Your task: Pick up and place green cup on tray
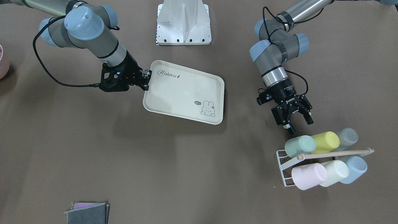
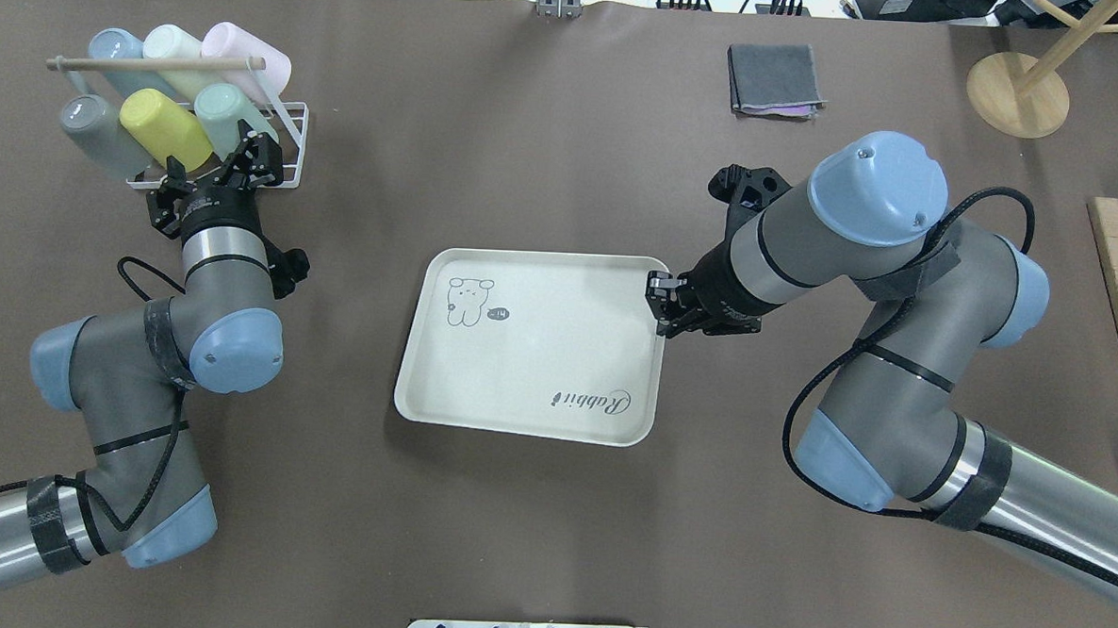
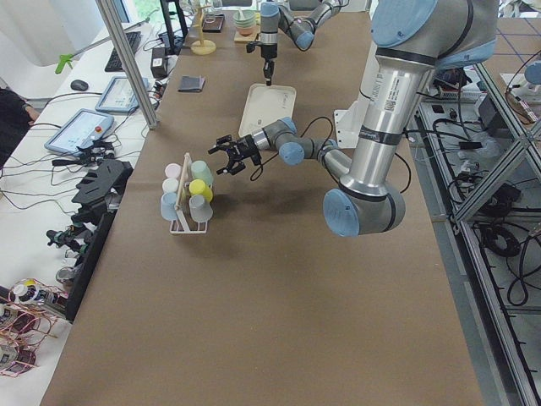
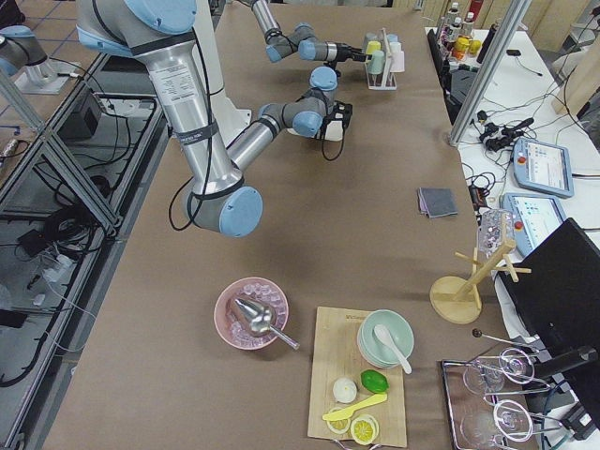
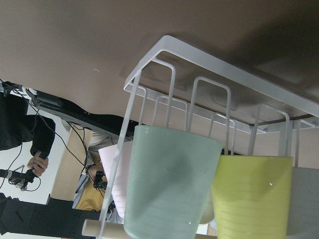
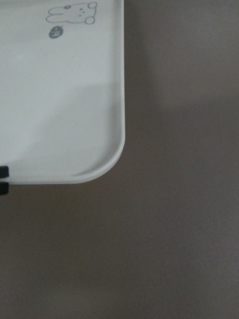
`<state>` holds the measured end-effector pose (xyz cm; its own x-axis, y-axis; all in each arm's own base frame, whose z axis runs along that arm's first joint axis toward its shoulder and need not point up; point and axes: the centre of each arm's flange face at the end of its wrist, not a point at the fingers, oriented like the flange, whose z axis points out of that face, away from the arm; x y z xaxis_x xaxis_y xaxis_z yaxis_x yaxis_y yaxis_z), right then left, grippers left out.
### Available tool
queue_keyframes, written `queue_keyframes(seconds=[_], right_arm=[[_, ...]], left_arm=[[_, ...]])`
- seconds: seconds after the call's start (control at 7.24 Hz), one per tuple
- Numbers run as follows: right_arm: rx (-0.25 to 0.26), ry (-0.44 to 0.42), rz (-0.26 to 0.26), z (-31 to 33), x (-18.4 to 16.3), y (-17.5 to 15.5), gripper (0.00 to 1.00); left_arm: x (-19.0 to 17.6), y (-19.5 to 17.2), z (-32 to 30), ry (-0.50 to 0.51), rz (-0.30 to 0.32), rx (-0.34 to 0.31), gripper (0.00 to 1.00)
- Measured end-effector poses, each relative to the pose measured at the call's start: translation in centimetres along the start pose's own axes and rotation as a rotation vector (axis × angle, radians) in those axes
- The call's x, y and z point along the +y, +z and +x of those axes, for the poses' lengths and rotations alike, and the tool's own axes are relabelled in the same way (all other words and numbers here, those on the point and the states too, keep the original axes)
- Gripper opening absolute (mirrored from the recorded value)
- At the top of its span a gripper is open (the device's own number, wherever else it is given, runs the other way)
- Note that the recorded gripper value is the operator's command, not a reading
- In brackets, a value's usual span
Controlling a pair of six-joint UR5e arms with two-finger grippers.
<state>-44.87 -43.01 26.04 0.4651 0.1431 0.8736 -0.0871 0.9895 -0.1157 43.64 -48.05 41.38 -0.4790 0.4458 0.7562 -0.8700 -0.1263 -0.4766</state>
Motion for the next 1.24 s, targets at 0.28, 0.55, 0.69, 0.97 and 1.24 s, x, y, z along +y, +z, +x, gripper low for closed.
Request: queue_keyframes(seconds=[0.28,0.55,0.69,0.97,1.24], right_arm=[[0.009,-0.046,-0.007,-1.0,2.6,2.0,0.00],[0.019,-0.137,-0.019,-1.2,4.1,3.3,0.00],[0.026,-0.191,-0.017,-0.9,4.0,3.6,0.00],[0.046,-0.253,-0.009,0.0,2.9,4.3,0.00],[0.062,-0.258,-0.007,0.6,2.3,5.0,0.00]], left_arm=[[-2.6,0.2,0.5,0.046,-0.018,0.002,0.99],[-4.1,0.5,-0.4,0.083,-0.058,-0.008,0.99],[-4.2,0.3,-1.2,0.107,-0.066,-0.016,0.99],[-4.4,0.3,-1.9,0.156,-0.089,-0.025,0.99],[-4.7,0.7,-1.6,0.187,-0.125,-0.028,0.99]])
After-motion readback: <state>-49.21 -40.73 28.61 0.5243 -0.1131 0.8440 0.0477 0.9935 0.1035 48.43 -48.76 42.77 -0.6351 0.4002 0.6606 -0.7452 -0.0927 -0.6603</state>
